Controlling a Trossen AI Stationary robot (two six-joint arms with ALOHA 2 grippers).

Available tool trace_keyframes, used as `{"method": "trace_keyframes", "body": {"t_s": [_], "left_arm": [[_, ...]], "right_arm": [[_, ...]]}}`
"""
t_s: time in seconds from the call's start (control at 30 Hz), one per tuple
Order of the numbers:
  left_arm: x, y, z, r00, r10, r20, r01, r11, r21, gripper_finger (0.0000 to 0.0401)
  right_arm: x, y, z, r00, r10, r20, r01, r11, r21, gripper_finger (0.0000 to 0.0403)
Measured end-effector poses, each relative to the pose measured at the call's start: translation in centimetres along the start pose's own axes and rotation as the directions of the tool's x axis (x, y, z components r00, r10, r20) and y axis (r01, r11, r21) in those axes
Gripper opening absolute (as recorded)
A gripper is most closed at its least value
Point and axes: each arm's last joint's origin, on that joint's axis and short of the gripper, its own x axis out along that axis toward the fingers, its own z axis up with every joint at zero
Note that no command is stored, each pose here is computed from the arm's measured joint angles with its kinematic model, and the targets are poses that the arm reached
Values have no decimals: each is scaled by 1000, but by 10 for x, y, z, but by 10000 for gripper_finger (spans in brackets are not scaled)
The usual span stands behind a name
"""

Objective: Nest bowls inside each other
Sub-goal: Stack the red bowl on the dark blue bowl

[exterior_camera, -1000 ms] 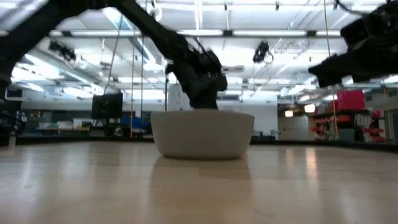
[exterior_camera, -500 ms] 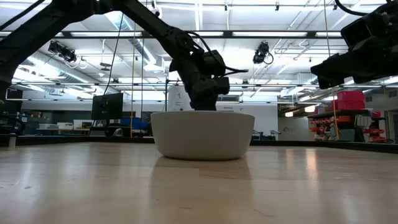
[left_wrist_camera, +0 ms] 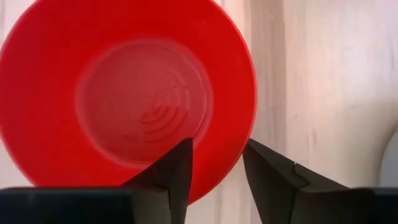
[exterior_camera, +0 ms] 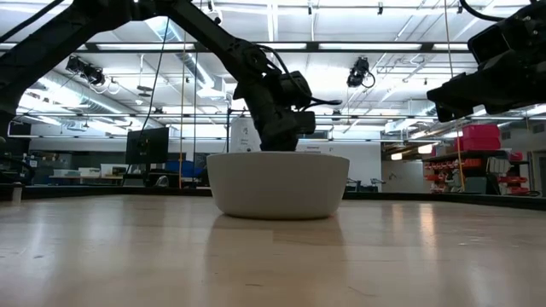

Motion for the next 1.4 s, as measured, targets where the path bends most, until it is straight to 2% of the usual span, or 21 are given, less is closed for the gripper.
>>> {"method": "trace_keyframes", "body": {"t_s": [0.13,0.3,0.53,0.77,0.87,0.97,1.07,1.17,1.27,1.4], "left_arm": [[0,0,-1,1000,4,-10,-4,1000,20,116],[-1,1,-1,1000,14,-10,-14,999,42,18],[-2,4,2,995,100,-5,-100,993,62,6],[-6,-7,16,986,132,97,-143,983,117,5],[-20,-21,28,974,153,167,-180,971,156,5],[-48,-34,38,950,137,281,-194,963,186,5],[-77,-48,39,903,112,414,-209,958,196,5],[-106,-63,29,834,56,550,-201,957,208,5],[-125,-77,3,778,10,629,-178,962,205,5],[-132,-100,-40,759,-24,650,-155,964,216,5]], "right_arm": [[0,0,0,1000,0,0,0,1000,0,135],[0,0,0,1000,0,0,0,1000,0,144],[0,0,0,1000,0,0,0,1000,0,159],[0,0,-2,1000,4,-17,-3,1000,26,172],[0,0,-3,1000,7,-26,-6,999,32,177],[0,0,-3,1000,8,-29,-7,999,33,183],[0,0,-3,999,9,-32,-8,999,33,189],[0,0,-3,999,9,-34,-8,1000,30,195],[0,0,-3,999,9,-34,-8,1000,20,201],[0,0,-3,1000,8,-26,-8,1000,1,208]]}}
